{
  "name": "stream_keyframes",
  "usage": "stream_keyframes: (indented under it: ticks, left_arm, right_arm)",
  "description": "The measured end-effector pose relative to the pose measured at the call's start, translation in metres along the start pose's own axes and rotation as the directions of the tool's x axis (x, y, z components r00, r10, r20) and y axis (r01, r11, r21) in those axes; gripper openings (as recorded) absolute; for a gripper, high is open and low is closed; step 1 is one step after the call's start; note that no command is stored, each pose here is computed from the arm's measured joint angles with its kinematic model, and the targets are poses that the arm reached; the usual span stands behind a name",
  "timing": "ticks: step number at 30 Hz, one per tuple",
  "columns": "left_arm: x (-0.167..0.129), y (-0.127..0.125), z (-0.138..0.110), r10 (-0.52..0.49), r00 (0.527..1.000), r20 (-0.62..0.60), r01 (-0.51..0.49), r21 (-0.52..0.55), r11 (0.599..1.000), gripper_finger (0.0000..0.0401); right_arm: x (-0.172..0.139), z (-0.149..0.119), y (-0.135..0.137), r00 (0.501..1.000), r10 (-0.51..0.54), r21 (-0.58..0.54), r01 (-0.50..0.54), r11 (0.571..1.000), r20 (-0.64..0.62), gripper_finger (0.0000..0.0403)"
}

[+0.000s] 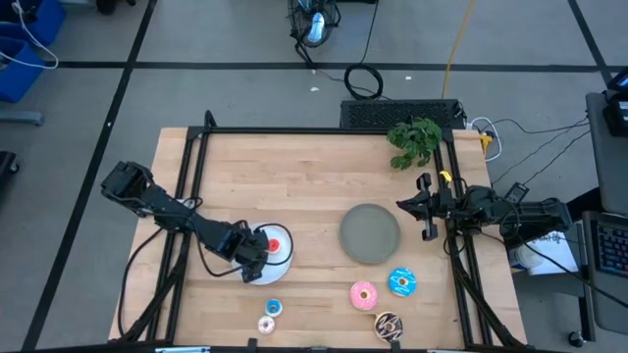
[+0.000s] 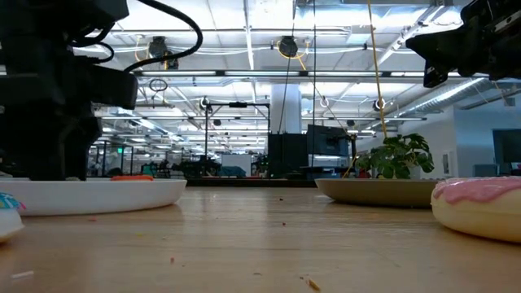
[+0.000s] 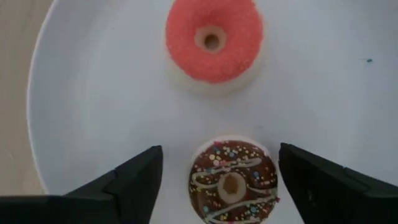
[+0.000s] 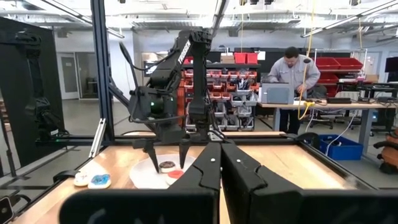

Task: Pick & Place donuts
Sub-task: Put the small brown donut on the white plate, then put the small white donut on the white plate

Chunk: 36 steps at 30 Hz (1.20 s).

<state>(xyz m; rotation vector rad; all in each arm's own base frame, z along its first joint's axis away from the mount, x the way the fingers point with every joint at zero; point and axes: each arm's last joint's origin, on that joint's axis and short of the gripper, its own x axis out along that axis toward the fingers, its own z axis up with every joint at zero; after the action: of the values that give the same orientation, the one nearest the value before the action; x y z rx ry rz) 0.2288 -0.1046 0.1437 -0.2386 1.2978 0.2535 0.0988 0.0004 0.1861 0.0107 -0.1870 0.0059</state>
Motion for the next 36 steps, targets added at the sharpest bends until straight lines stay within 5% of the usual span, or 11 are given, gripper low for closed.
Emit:
stream_keyframes:
  ticks: [7,12,16,20,27,36]
  left_arm:
    - [-0.023,-0.012,0.018,-0.052,0.998,-0.018,0.053,0.088,0.995,0.0334]
    - [-0.065,-0.023,0.037,-0.045,0.997,-0.057,0.049,0.070,0.996,0.0309]
    - [-0.103,-0.034,0.053,-0.087,0.996,-0.016,0.087,0.015,0.996,0.0259]
    - [-0.133,-0.052,0.057,-0.133,0.988,0.084,0.125,0.092,0.988,0.0186]
    - [-0.150,-0.064,0.050,-0.147,0.983,0.113,0.131,0.136,0.982,0.0025]
    - [-0.140,-0.067,0.039,-0.130,0.988,0.086,0.118,0.133,0.984,0.0005]
  right_arm:
    - [0.000,0.000,0.000,1.000,0.000,-0.018,0.000,1.000,0.001,0.0000]
    - [0.000,0.000,0.000,1.000,0.000,-0.018,0.000,1.000,0.000,0.0000]
    - [0.000,0.000,0.000,1.000,0.000,-0.018,0.000,1.000,0.001,0.0000]
    - [0.000,0.000,0.000,1.000,0.000,-0.019,0.000,1.000,0.000,0.0000]
    - [0.000,0.001,0.000,1.000,0.000,-0.030,0.000,1.000,0.005,0.0000]
    - [0.000,0.002,0.000,1.000,-0.003,-0.030,0.004,1.000,0.019,0.0000]
